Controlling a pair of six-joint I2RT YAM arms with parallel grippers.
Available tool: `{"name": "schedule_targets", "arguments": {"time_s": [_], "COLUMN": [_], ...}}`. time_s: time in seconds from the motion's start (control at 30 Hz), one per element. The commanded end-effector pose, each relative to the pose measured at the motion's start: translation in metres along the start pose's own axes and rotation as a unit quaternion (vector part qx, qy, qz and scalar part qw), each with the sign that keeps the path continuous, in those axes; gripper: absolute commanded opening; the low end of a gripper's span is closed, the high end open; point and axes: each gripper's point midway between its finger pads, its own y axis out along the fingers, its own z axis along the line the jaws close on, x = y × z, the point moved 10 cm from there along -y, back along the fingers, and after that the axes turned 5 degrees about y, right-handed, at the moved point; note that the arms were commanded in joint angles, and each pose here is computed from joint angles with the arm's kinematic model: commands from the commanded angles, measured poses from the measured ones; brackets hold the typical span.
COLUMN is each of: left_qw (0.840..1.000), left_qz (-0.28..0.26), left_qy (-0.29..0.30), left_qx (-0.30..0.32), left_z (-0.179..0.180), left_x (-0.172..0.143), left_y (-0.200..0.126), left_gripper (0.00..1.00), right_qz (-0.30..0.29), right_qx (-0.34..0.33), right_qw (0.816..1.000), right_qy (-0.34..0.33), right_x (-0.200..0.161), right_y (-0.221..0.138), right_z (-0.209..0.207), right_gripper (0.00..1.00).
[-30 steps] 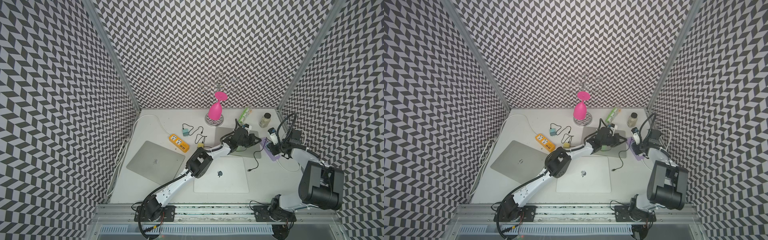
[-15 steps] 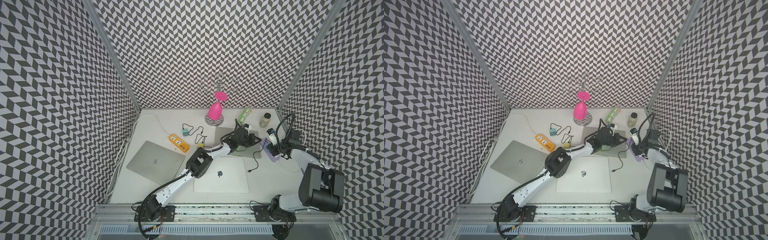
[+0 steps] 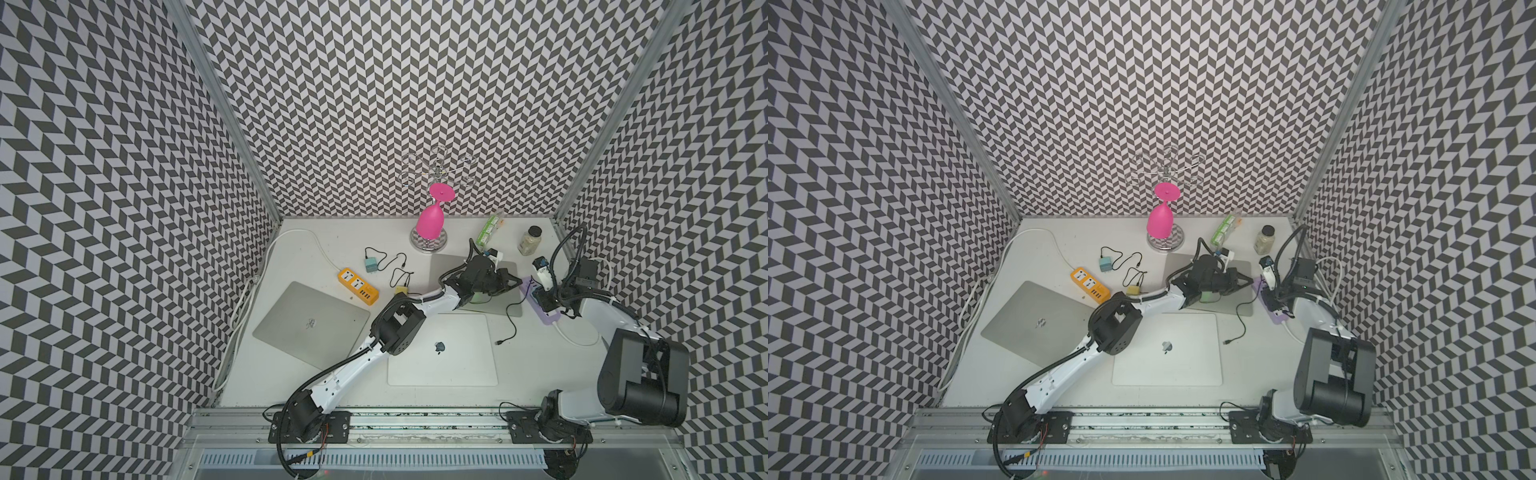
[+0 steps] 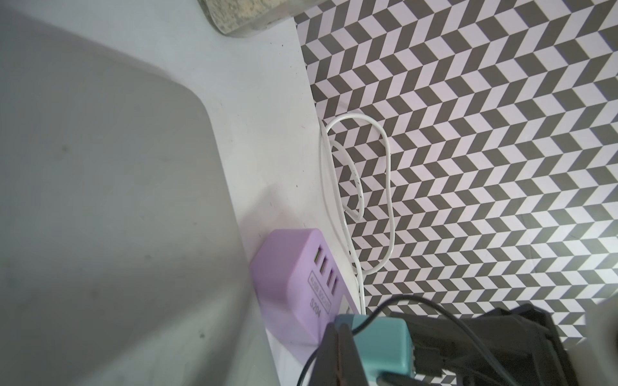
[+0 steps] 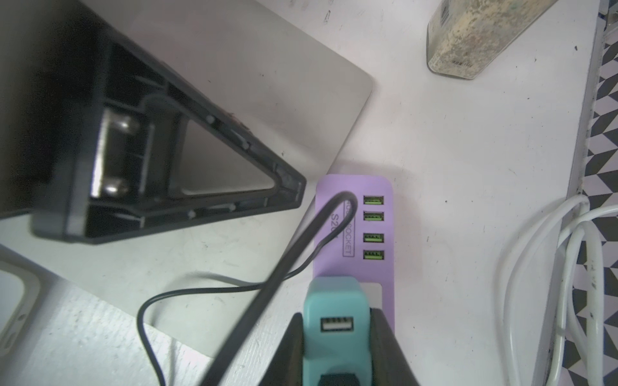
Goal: Unplug the laptop charger
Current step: Move the socket to the center of the board.
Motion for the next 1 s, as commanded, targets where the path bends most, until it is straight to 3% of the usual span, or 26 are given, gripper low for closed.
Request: {"name": "schedule_targets", "arguments": {"time_s": [0.0,0.07,0.17,0.4,0.73,0.97], "left_qw": [0.997,0.995,0.995,0.996,0.995,0.994], "left_qz": [-0.020,-0.029,-0.037,-0.014,-0.011,-0.004], "left_qy": [0.059,0.071,0.076,0.067,0.082,0.104], "left_qx": [-0.053,-0.057,-0.058,-0.059,-0.052,-0.038], "left_z": [-0.064,-0.079,-0.086,-0.078,-0.087,-0.088], "left_x": [0.029,0.038,0.043,0.038,0.042,0.038], "left_y": [-0.019,-0.028,-0.039,-0.044,-0.060,-0.074], "left_gripper": [0.00,0.00,0.00,0.00,0.05,0.18], "right_qz": [-0.014,-0.014,-0.016,-0.015,-0.037,-0.121], "right_qx": [0.008,0.008,0.006,-0.004,-0.015,-0.064], "right_qw": [1.000,1.000,1.000,1.000,0.999,0.989], "right_qy": [-0.003,0.000,0.005,0.006,0.005,0.061], "right_x": [0.007,0.006,0.007,0.008,0.014,0.040], "right_y": [0.004,0.004,0.003,-0.002,-0.035,-0.077], "right_z": [0.001,0.001,0.001,0.000,0.007,0.002], "right_gripper": [0.12,0.19,0.46,0.66,0.73,0.75]}}
